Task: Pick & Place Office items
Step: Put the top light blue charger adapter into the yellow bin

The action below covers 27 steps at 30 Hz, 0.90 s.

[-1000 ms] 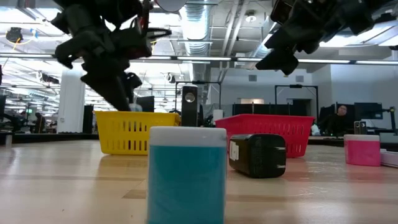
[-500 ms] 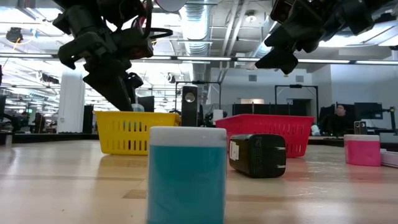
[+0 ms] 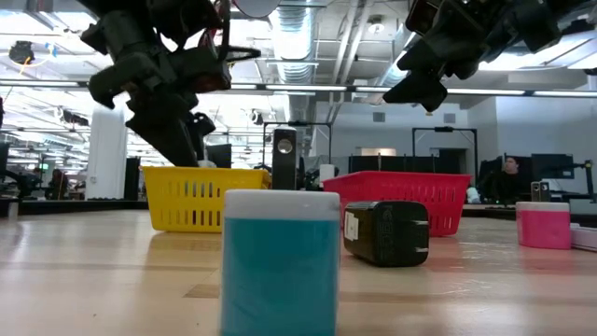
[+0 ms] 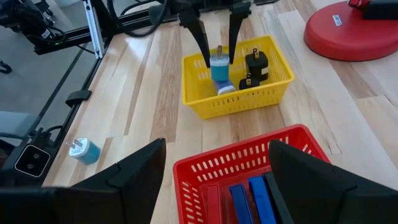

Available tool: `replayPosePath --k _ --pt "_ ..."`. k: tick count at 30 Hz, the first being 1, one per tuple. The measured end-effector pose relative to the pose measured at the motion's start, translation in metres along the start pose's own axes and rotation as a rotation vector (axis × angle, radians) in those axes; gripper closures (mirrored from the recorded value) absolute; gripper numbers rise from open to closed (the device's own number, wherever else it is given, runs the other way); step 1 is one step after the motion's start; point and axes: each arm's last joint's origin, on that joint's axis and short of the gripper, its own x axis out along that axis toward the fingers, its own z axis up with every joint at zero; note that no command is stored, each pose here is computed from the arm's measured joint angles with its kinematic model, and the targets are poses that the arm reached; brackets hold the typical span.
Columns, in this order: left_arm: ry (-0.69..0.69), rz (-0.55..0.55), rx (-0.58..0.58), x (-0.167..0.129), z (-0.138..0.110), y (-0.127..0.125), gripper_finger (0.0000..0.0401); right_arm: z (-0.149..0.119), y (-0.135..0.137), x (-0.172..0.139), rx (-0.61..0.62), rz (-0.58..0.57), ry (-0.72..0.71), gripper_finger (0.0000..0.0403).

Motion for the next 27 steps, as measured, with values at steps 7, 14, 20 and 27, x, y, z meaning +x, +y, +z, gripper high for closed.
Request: replayPosePath --k 7,14,20,27 --pt "0.017 -0.004 -0.003 0.0099 -0.0002 -0.0003 0.0269 0.0001 0.0000 0.0000 0.000 0.000 0.000 0.0127" --pt "0.067 -0.005 -0.003 0.0094 -0.0065 0.0001 0.0269 0.0001 0.0000 0.0000 0.000 0.000 -0.001 0.0127" --pt "0.051 -0.005 -0.004 0.0090 -0.0048 0.0010 0.0269 0.0002 0.0000 0.0000 0.000 0.000 -0.001 0.0127" --pt "0.045 -0.004 -0.003 0.0090 -0.0042 0.0013 0.0269 0.0001 0.0000 0.0000 0.000 0.000 -0.001 0.0127"
